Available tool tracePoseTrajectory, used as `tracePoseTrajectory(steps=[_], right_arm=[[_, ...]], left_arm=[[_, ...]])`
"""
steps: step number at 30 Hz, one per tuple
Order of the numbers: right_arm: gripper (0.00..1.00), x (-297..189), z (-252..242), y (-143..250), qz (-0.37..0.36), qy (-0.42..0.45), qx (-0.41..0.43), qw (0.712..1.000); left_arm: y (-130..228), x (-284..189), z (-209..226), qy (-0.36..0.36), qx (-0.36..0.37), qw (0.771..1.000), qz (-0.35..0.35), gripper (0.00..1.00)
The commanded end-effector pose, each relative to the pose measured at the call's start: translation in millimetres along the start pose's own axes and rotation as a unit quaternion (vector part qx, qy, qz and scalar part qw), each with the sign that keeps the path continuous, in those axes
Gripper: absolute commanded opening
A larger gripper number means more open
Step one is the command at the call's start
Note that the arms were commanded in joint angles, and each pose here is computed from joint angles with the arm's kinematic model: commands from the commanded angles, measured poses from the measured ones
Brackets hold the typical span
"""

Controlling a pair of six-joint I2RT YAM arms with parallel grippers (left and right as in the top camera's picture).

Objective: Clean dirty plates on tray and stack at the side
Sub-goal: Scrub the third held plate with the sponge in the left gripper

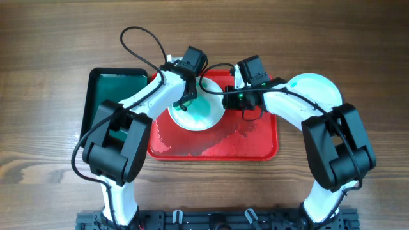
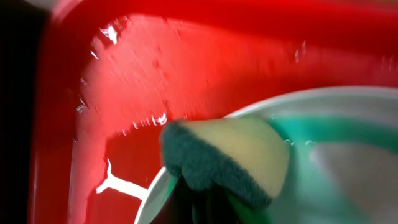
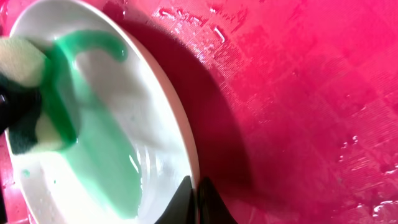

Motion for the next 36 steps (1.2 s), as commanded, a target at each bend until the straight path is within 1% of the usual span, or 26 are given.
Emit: tracePoseTrajectory(steps=[1,2,4,6,7,8,10,11,13,15,16,17,19,20,22,23,25,26,28,29,31,33,35,36], right_arm=[[0.04,6.6,-13.5,0.6,0.008,0.027,0.016,0.999],[0.04,6.6,-13.7,0.9,0.009,0.028,0.016,0.999],[0.04,6.6,-13.7,0.8,0.009,0.028,0.016,0.999],[0.04,6.6,-13.6,0.8,0.009,0.028,0.017,0.999],[0.04,6.6,-13.6,0.8,0.009,0.028,0.019,0.999],[0.04,6.6,-13.7,0.8,0.009,0.028,0.019,0.999],[0.04,6.6,-13.7,0.9,0.009,0.028,0.019,0.999],[0.05,6.5,-13.9,1.1,0.009,0.028,0.020,0.999],[0.04,6.5,-14.1,1.3,0.010,0.029,0.020,0.999],[0.04,6.5,-14.1,1.3,0.010,0.029,0.018,0.999],[0.05,6.5,-14.0,1.3,0.010,0.029,0.018,0.999],[0.04,6.5,-14.1,1.3,0.010,0.029,0.018,0.999],[0.04,6.5,-14.1,1.3,0.010,0.029,0.018,0.999],[0.04,6.5,-14.1,1.3,0.010,0.029,0.018,0.999],[0.04,6.5,-14.1,1.4,0.011,0.029,0.018,0.999],[0.04,6.5,-14.3,1.7,0.011,0.030,0.019,0.999],[0.05,6.4,-14.9,2.6,0.014,0.032,0.020,0.999],[0.04,6.4,-15.1,3.0,0.015,0.032,0.021,0.999],[0.04,6.4,-15.2,3.2,0.016,0.033,0.022,0.999],[0.04,6.4,-15.2,3.2,0.016,0.033,0.023,0.999],[0.04,6.4,-15.3,3.8,0.018,0.032,0.024,0.999],[0.04,6.2,-16.3,5.2,0.023,0.036,0.025,0.999],[0.04,6.2,-16.7,5.8,0.024,0.037,0.026,0.999],[0.04,6.2,-16.8,6.0,0.025,0.037,0.026,0.999]], left_arm=[[25.0,15.2,-4.3,0.109,0.127,0.981,0.096,0.04],[30.3,13.0,-7.5,0.147,0.167,0.969,0.111,0.04],[39.3,9.9,-6.8,0.188,0.218,0.948,0.136,0.04],[47.9,6.1,-5.3,0.231,0.275,0.921,0.153,0.04],[51.8,4.4,-3.9,0.246,0.303,0.907,0.160,0.04],[53.1,4.4,-2.0,0.245,0.317,0.902,0.162,0.04],[49.3,8.7,5.9,0.203,0.327,0.910,0.157,0.04],[44.0,12.5,11.6,0.162,0.329,0.919,0.147,0.04],[25.4,19.8,25.7,0.027,0.261,0.959,0.106,0.04],[12.7,21.0,35.8,-0.061,0.201,0.975,0.068,0.04],[7.3,20.9,39.2,-0.092,0.167,0.981,0.048,0.04],[2.2,21.1,39.8,-0.104,0.135,0.985,0.028,0.04],[-2.9,21.3,35.4,-0.095,0.103,0.990,0.007,0.04],[-4.3,21.4,30.0,-0.076,0.100,0.992,0.002,0.04],[-3.7,21.1,15.3,-0.012,0.101,0.995,0.002,0.04],[-1.2,20.2,3.5,0.048,0.104,0.993,0.011,0.04],[4.3,16.1,-14.3,0.159,0.106,0.981,0.034,0.04],[7.0,12.6,-22.7,0.214,0.103,0.970,0.047,0.04],[10.6,0.2,-40.3,0.345,0.073,0.932,0.079,0.04],[10.1,-4.1,-45.2,0.380,0.063,0.919,0.085,0.04],[7.5,-7.4,-49.2,0.405,0.048,0.909,0.086,0.04],[2.6,-8.2,-51.0,0.410,0.025,0.908,0.081,0.04],[-2.2,-7.3,-50.6,0.406,0.020,0.911,0.067,0.04],[-5.8,-4.8,-47.7,0.392,0.018,0.918,0.054,0.04]])
Point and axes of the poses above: each gripper's point midway between its finger pads, its own x axis out along the fingers, its own z axis along the line the jaws close on, y = z × x, the point moved 9 cm from there along -x, back along the fingers, and after that the axes turned 11 degrees about x, right-handed, at the moved point
